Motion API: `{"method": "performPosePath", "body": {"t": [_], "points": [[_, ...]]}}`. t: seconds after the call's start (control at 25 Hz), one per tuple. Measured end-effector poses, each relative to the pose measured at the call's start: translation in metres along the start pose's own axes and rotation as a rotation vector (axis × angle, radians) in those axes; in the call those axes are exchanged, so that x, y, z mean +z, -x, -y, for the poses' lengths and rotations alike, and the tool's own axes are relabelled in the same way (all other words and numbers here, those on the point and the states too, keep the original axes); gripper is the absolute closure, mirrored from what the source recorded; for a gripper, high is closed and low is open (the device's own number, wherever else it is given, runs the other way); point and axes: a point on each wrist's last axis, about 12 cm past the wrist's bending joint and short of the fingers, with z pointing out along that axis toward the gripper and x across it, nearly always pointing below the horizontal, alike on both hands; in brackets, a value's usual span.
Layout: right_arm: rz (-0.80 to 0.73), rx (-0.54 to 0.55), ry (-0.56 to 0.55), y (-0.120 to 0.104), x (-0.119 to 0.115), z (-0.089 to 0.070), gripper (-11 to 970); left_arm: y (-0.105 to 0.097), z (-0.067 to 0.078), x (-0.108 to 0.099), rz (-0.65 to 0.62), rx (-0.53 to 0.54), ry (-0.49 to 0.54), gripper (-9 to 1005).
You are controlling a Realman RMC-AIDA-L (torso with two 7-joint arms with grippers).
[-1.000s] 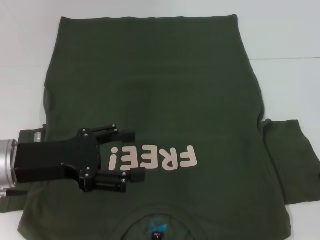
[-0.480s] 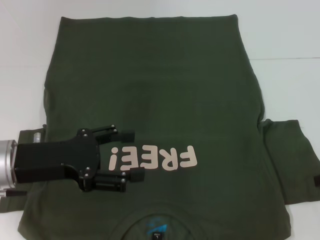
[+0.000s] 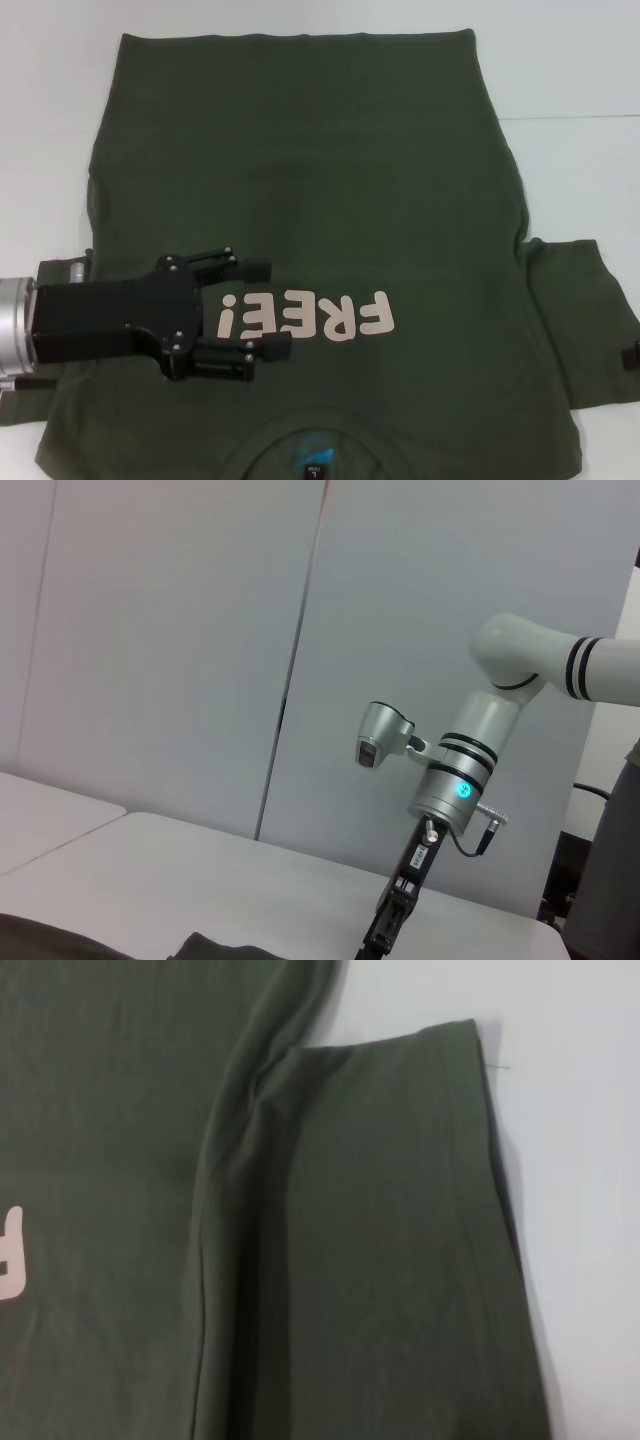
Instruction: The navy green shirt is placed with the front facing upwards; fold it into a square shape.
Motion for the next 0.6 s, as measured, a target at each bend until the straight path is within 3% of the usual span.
{"method": "performPosePath", "body": {"t": [0.6], "points": [[-0.007, -0.002, 0.019, 0.0038, 0.0086, -0.005, 28, -0.0012, 0.0003, -0.0011, 0.003, -0.002, 0.006, 63]]}}
